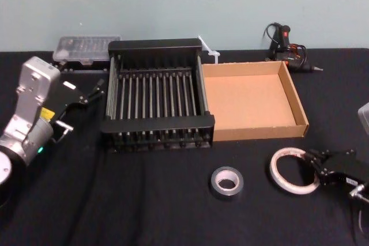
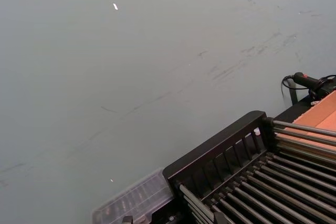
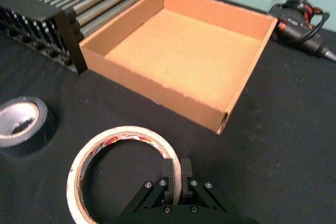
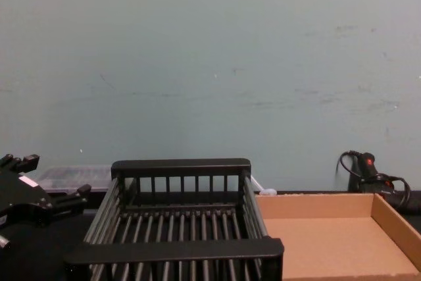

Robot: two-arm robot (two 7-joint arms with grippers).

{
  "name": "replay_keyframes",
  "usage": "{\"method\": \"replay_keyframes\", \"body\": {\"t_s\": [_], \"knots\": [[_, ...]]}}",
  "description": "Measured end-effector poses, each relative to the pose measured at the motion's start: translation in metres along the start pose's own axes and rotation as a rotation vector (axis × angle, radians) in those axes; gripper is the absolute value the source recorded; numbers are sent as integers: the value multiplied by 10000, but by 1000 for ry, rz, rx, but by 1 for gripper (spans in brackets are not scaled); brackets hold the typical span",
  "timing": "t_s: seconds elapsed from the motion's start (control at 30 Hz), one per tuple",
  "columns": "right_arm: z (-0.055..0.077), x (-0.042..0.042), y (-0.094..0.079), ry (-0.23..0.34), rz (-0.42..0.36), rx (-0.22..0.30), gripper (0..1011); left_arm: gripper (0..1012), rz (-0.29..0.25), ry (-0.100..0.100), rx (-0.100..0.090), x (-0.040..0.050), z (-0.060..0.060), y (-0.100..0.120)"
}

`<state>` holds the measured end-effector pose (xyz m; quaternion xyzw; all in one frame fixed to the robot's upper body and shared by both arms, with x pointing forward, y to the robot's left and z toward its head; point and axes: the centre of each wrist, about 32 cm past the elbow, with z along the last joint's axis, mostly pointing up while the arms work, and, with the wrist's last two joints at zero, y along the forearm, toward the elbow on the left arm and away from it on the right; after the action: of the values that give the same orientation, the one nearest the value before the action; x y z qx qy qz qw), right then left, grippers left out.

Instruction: Pick up the white tape and place it into the black box , Pick up the silver tape and place it into the brown box.

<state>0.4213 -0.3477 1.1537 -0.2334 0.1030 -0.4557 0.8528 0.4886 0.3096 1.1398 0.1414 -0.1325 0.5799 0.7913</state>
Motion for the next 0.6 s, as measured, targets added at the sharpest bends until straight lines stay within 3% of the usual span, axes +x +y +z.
{"method": "replay_keyframes", "body": {"t_s": [0.27, 0.6], "knots": [[160, 26, 22, -1, -18, 56, 90, 1001, 0, 0, 0, 0, 0, 0], [401, 45, 185, -24, -59, 103, 90, 1001, 0, 0, 0, 0, 0, 0]]}}
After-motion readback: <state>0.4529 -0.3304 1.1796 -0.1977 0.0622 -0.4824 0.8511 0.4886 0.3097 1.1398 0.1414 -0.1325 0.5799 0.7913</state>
